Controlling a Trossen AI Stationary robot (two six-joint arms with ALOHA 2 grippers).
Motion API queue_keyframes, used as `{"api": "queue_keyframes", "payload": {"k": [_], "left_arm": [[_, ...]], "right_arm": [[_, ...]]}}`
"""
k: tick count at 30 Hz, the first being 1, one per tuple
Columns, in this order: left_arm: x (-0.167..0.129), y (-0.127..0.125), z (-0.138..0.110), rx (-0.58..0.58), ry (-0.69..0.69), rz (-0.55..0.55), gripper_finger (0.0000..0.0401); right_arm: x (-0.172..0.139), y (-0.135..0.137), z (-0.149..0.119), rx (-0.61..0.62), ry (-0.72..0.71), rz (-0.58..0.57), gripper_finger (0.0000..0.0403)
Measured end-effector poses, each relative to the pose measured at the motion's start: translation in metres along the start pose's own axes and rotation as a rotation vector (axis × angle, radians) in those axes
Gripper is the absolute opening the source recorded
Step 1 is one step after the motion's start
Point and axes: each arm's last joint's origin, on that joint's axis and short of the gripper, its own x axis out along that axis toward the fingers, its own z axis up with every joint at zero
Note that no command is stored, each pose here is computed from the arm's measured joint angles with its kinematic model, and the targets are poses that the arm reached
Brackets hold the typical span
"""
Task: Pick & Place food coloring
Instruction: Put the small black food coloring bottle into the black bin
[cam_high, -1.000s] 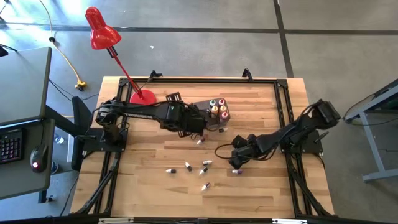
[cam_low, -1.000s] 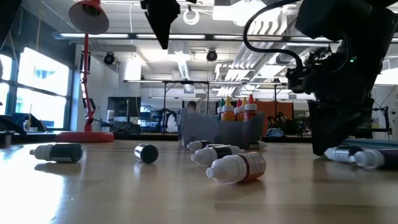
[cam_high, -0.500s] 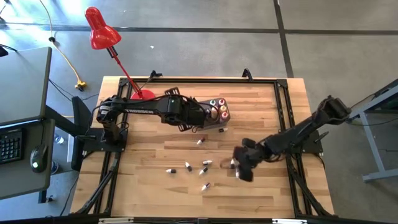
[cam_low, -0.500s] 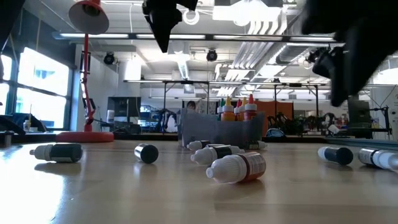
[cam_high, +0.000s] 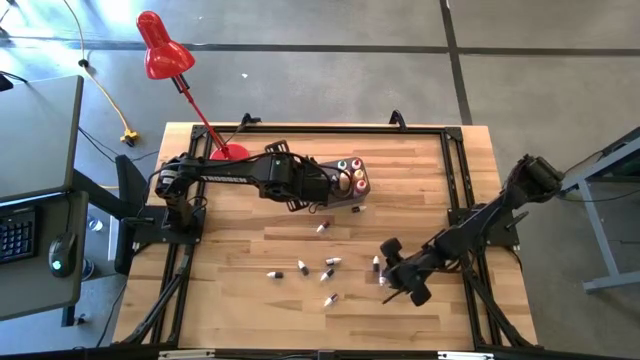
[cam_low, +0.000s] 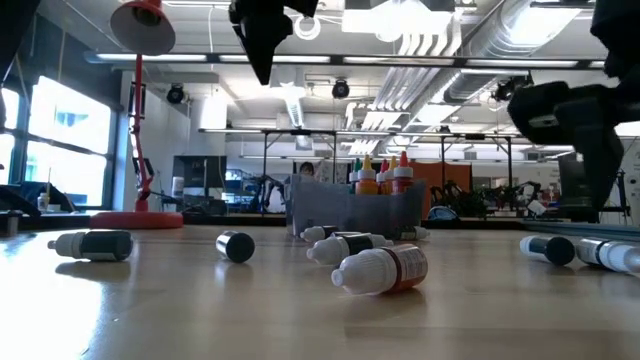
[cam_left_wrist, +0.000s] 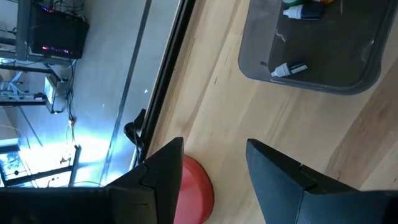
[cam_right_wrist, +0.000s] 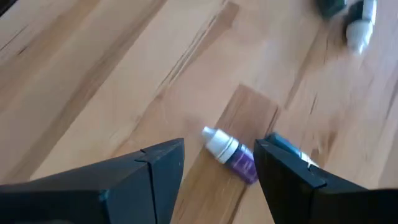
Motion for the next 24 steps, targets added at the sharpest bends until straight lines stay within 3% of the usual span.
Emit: {"api": "queue_keyframes", "payload": {"k": [6,12,18,20,24], "left_arm": [[0.0,0.0,0.0,0.0,0.0,-0.001,0.0169],[0.0,-0.001,0.0,0.0,0.013,-0.03,0.0169],[0.0,-0.001,-0.001,-0.008,0.018,-0.043,0.0169],[0.0,-0.001,-0.001,-0.026,0.018,-0.043,0.0169],[0.0,-0.001,-0.001,-0.056,0.023,-0.051,0.0169]], "right_arm": [[0.01,-0.013,-0.013,-0.005,-0.118,0.018,0.0188],[0.016,-0.019,-0.04,-0.012,-0.061,0.061,0.0188],[0.018,-0.019,-0.052,-0.045,-0.066,0.011,0.0188],[0.019,-0.02,-0.052,0.009,-0.095,0.004,0.0188],[0.018,-0.022,-0.045,0.248,-0.159,-0.042,0.0188]]}}
